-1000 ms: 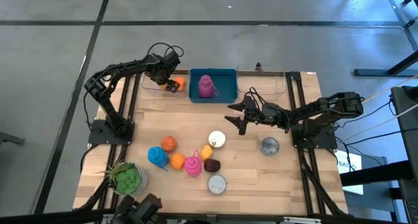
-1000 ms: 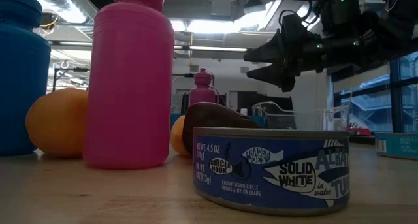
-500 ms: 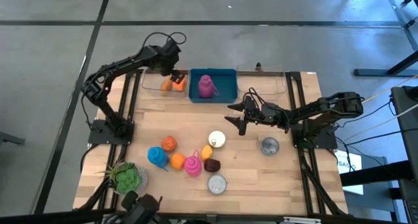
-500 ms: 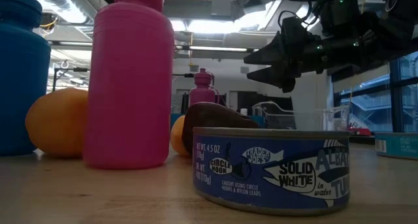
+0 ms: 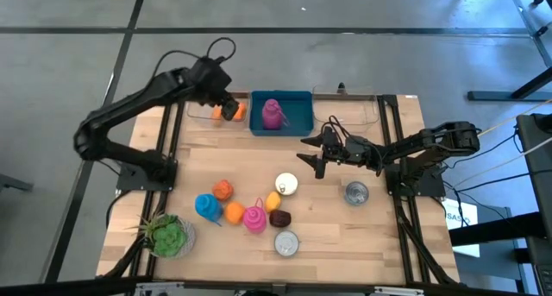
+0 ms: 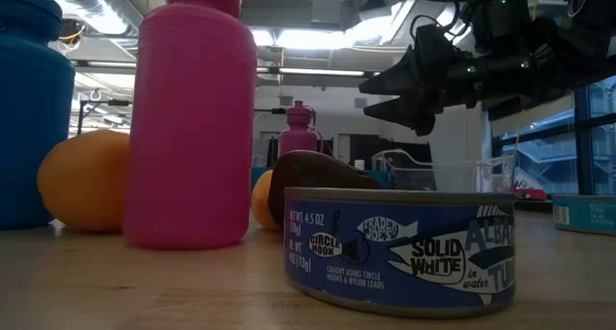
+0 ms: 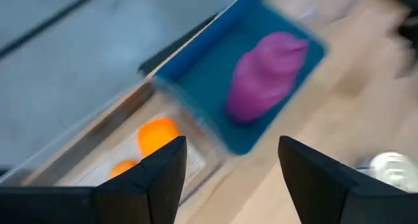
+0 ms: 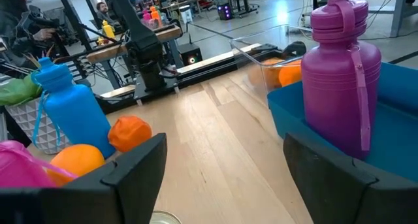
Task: Pick & Place Food Item
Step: Put the blue water bottle into the blue bin
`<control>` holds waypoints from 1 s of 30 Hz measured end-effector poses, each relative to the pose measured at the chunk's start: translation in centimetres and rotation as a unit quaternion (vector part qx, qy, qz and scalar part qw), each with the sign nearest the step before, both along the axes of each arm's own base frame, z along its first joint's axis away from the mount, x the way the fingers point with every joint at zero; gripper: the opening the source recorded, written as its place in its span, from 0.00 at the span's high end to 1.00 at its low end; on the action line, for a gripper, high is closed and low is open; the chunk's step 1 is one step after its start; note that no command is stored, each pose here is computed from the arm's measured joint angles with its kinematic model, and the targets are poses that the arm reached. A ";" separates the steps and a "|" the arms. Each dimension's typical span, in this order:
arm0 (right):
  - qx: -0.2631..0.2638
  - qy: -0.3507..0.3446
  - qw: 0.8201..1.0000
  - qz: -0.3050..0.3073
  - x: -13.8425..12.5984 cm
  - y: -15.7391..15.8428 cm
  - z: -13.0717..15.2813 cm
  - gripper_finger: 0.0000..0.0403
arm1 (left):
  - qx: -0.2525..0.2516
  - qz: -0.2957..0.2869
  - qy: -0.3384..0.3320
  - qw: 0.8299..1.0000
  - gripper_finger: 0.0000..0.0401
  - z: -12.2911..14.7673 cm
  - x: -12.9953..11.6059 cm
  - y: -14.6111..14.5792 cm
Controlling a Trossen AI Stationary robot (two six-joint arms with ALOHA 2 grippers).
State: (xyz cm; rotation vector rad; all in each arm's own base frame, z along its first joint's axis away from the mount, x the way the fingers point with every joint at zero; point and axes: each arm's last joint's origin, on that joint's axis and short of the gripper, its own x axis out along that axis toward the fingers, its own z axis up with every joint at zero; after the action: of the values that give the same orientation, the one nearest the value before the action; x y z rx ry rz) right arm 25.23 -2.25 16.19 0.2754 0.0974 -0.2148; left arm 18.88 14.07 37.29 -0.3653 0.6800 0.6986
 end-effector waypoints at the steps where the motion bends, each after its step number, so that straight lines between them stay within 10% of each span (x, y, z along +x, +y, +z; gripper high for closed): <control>1: 0.000 -0.002 1.000 0.000 0.0 0.0 0.0 0.24 | 0.014 -0.010 -0.013 1.000 0.42 0.4 0.0 -0.8; 17: 0.014 -0.006 1.000 0.002 0.0 0.0 0.1 0.24 | 0.072 -0.192 -0.223 0.953 0.42 -7.5 -1.2 -9.7; 30: 0.015 -0.011 1.000 0.006 0.0 0.1 0.1 0.24 | -0.036 -0.354 -0.317 0.879 0.42 -8.5 -6.3 -14.4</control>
State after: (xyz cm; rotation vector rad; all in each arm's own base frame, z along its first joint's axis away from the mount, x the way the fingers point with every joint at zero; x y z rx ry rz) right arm 25.27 -2.11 16.34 0.3076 0.0808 -0.1979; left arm 12.58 -0.38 28.75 -0.3529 0.1700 -0.1632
